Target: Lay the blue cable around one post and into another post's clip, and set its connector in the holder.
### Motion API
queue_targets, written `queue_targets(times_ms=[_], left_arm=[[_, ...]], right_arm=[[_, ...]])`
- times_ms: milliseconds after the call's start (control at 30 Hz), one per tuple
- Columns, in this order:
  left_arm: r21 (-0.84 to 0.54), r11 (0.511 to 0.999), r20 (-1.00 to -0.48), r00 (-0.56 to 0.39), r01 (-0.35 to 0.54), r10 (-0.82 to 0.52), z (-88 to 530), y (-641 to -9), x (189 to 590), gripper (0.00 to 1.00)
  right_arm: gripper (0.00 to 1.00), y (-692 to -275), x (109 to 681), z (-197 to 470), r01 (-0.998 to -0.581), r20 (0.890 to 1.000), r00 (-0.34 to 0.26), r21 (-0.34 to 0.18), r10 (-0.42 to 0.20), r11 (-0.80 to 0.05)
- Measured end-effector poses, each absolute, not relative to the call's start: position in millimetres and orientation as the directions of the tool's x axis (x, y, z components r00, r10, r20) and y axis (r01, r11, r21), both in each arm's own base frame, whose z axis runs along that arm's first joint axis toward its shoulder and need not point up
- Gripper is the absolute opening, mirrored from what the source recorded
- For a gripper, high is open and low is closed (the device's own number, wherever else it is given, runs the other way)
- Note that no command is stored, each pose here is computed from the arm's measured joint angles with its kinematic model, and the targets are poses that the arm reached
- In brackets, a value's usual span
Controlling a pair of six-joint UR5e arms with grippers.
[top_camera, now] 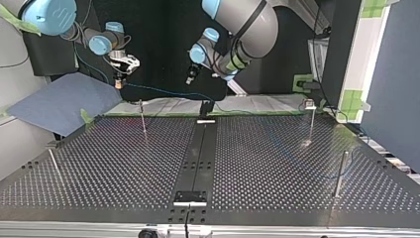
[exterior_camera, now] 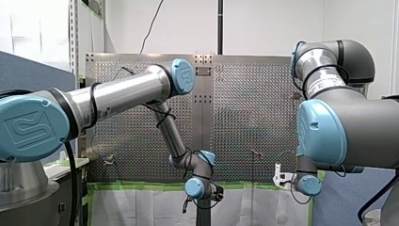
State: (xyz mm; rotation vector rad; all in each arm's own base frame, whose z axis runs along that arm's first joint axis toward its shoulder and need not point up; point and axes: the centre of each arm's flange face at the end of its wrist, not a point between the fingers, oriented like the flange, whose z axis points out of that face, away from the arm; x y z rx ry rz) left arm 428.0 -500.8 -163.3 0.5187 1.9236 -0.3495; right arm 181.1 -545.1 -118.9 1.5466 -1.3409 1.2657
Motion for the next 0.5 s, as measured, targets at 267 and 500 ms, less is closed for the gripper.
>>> queue_targets(times_ms=[267,500], left_arm=[[-0.067,0.879,-0.925,-0.36,0.471,0.123,-168.4,-507.5,444.3,1.0],[-0.062,0.896,-0.937,-0.334,0.439,0.099,-143.8,-516.3,450.5,1.0]], right_arm=[[0.0,-544.4,182.4,-119.0,-0.976,0.962,-0.022,-0.08,-0.272,-0.203],[0.0,-544.4,182.4,-119.0,-0.976,0.962,-0.022,-0.08,-0.273,-0.203]])
